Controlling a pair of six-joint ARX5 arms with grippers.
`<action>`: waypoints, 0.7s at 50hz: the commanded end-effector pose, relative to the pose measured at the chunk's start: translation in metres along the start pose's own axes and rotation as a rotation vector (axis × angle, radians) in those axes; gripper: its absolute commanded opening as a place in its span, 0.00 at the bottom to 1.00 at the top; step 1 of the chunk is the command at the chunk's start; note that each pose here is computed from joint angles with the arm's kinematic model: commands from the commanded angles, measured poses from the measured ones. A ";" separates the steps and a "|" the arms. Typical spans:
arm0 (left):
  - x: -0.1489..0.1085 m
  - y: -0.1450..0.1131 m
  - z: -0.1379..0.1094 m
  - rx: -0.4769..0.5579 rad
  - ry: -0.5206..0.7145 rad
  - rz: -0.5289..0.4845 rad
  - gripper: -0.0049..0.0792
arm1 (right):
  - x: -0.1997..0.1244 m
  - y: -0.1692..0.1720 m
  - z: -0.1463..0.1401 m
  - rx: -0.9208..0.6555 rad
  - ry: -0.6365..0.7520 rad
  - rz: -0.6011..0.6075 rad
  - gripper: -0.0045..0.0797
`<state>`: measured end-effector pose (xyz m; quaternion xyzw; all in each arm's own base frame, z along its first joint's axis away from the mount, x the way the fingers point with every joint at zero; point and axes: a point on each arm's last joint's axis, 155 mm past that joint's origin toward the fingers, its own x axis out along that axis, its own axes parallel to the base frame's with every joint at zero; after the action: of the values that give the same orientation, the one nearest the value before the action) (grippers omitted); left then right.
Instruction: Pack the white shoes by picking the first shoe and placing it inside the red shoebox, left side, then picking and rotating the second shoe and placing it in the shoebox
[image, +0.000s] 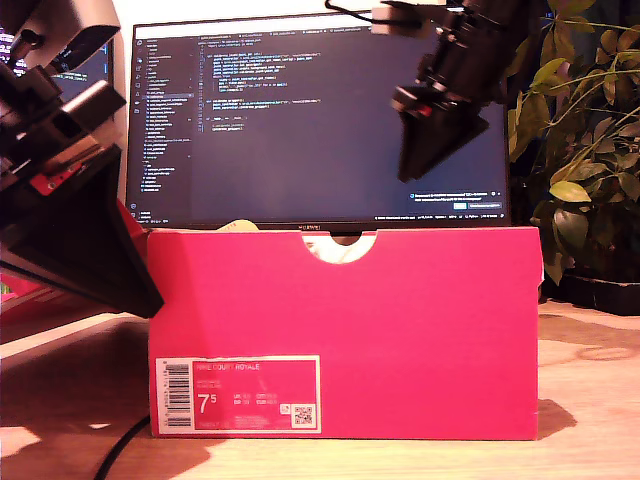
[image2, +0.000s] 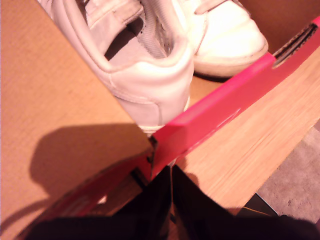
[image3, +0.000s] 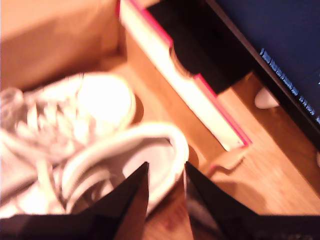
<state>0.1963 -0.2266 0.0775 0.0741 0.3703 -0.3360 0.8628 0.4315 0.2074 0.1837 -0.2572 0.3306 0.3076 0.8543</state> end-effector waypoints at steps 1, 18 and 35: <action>0.000 -0.002 0.004 -0.003 -0.012 -0.005 0.04 | 0.001 0.000 0.012 0.041 -0.027 -0.003 0.27; 0.000 0.000 0.002 -0.026 -0.004 0.001 0.04 | 0.000 0.003 0.012 0.231 -0.022 0.005 0.04; -0.011 0.028 -0.023 -0.035 0.080 0.141 0.04 | -0.028 -0.002 0.025 0.245 -0.075 -0.019 0.04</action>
<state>0.1930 -0.1900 0.0547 0.1105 0.4182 -0.2638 0.8622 0.4284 0.2095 0.1857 -0.1469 0.3668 0.2656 0.8794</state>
